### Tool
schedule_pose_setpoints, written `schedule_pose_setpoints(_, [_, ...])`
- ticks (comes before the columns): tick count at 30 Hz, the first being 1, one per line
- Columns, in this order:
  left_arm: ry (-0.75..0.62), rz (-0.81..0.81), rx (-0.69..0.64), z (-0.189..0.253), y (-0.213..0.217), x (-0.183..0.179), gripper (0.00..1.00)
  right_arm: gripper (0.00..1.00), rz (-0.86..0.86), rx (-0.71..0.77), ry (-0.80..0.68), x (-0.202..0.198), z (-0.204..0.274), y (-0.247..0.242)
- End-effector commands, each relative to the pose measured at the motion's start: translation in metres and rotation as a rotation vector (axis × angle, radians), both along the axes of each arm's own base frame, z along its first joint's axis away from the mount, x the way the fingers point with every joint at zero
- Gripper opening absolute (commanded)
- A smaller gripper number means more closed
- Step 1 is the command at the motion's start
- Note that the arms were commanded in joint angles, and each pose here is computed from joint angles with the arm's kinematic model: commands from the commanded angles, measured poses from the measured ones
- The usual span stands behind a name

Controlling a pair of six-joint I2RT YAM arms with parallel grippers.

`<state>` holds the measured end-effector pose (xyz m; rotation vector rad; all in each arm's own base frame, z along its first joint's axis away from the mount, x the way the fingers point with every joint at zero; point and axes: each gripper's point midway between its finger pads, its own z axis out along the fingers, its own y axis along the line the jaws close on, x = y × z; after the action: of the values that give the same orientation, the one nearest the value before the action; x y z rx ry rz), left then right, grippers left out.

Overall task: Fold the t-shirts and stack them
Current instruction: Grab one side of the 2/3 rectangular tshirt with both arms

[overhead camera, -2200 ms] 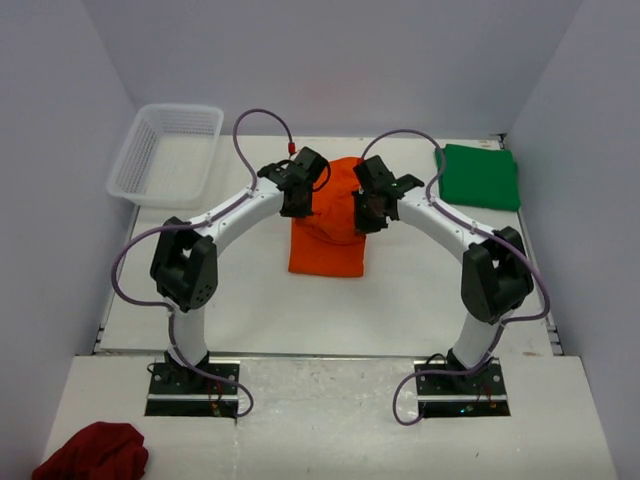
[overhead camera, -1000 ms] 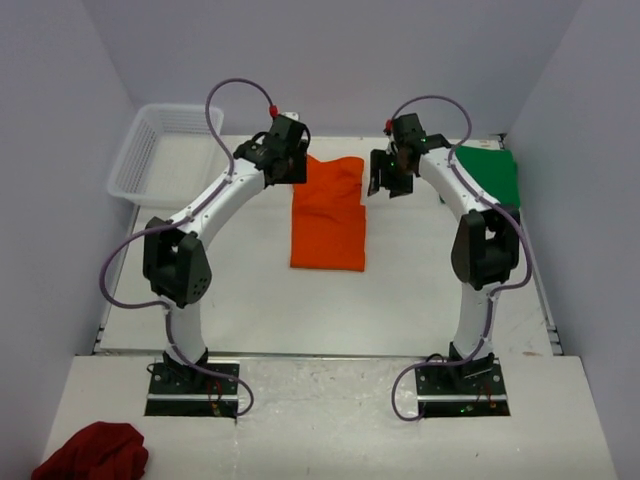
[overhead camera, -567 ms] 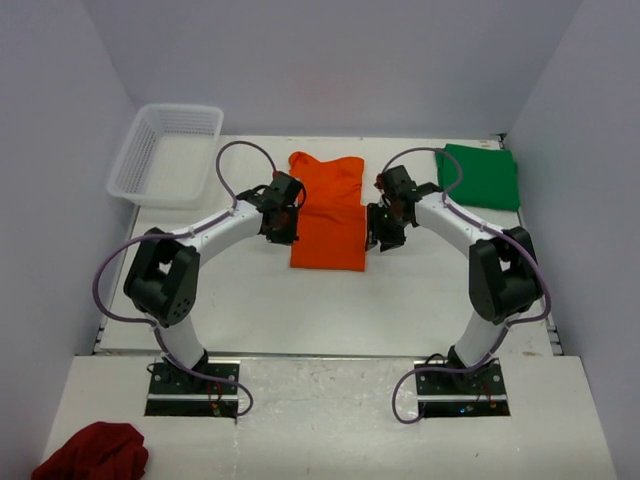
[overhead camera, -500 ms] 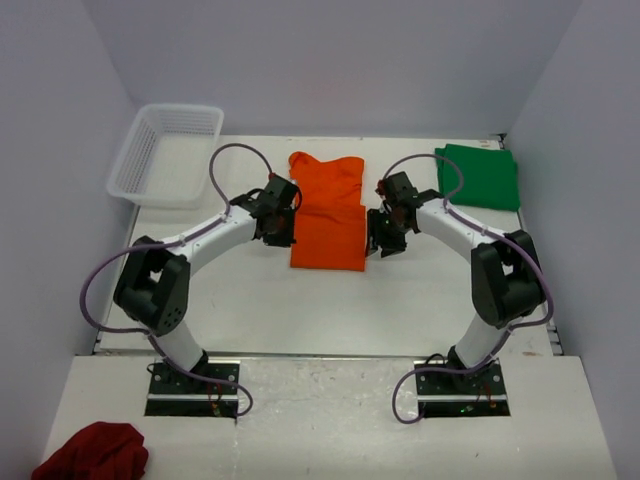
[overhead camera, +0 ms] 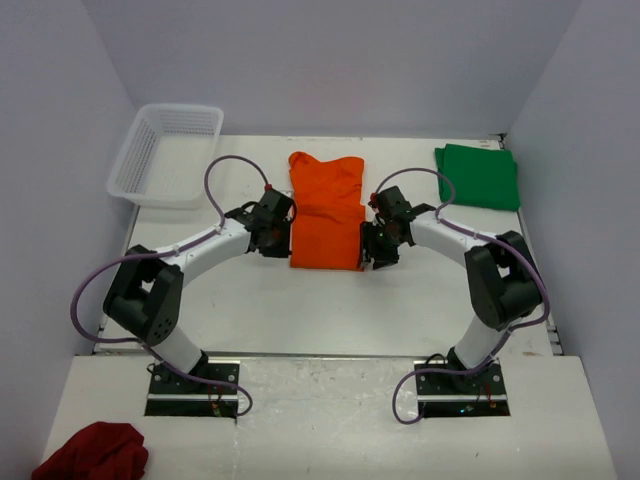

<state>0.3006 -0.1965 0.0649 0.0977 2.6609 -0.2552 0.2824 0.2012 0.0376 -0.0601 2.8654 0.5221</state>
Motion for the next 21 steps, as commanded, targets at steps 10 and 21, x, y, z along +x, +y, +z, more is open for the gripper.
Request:
schedule_pose_setpoints(10, [-0.004,-0.026,-0.04,-0.008,-0.014,0.006,0.23,0.41,-0.013,0.041,-0.002,0.015,-0.012,0.014])
schedule_pose_setpoints(21, [0.008,-0.036,-0.063,-0.011,-0.018,0.0,0.35,0.19,-0.019,0.048,0.006,0.021,-0.02,0.017])
